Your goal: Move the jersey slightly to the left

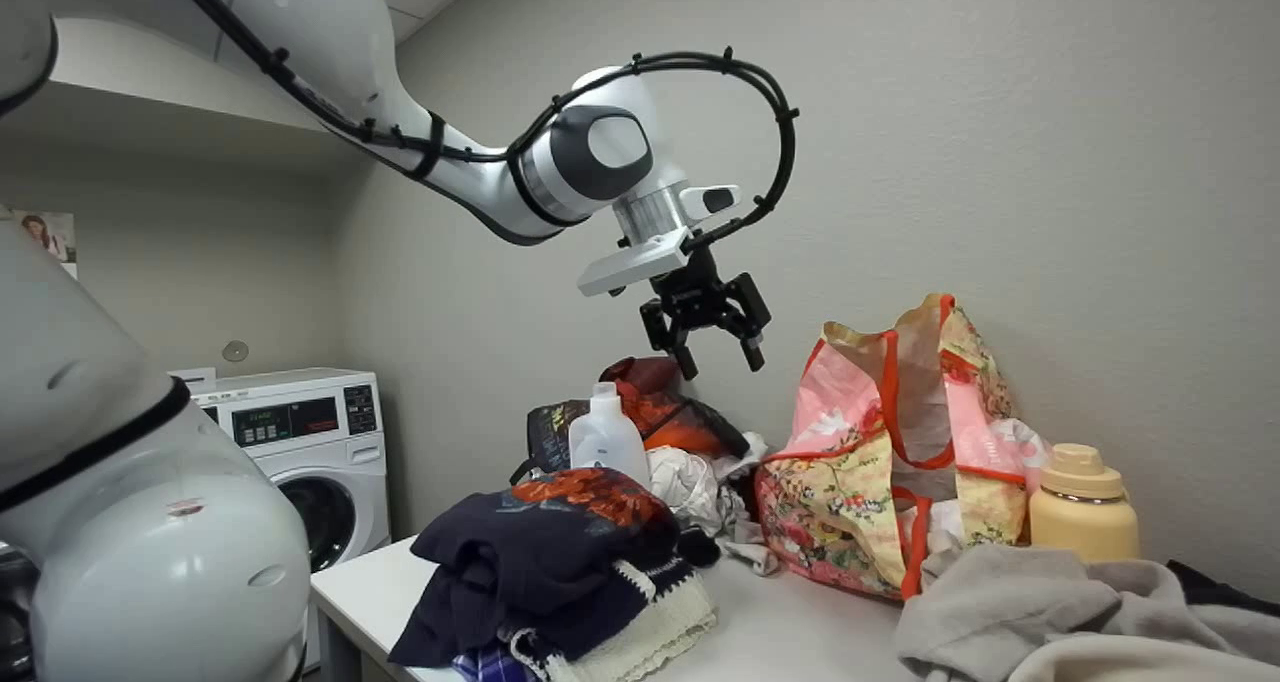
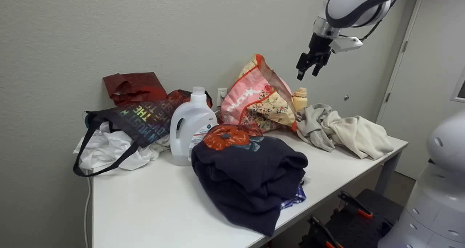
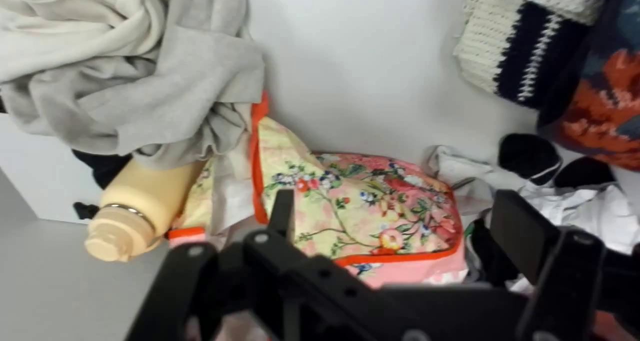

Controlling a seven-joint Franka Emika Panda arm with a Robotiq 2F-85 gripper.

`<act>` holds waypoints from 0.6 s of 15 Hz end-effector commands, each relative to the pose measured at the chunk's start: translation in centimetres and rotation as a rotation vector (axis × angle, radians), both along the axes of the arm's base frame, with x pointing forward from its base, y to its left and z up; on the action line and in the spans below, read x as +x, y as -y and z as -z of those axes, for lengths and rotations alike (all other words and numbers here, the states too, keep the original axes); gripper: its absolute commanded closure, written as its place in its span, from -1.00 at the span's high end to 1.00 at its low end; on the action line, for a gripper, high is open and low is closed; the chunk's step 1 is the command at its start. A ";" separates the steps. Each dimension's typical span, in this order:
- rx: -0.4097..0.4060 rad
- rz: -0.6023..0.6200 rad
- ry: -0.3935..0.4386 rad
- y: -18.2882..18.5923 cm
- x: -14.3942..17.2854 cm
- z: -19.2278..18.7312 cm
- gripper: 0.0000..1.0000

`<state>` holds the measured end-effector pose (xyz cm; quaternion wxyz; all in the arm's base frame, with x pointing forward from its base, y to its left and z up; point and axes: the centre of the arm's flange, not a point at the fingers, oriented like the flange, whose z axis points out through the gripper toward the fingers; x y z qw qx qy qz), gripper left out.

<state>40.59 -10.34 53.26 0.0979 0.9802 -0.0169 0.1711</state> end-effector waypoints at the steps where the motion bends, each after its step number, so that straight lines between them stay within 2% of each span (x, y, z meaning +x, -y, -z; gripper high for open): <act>1: -0.060 0.134 0.047 3.7 1.2 -0.8 1.00; 9: -0.139 0.363 0.063 9.4 0.7 0.3 1.00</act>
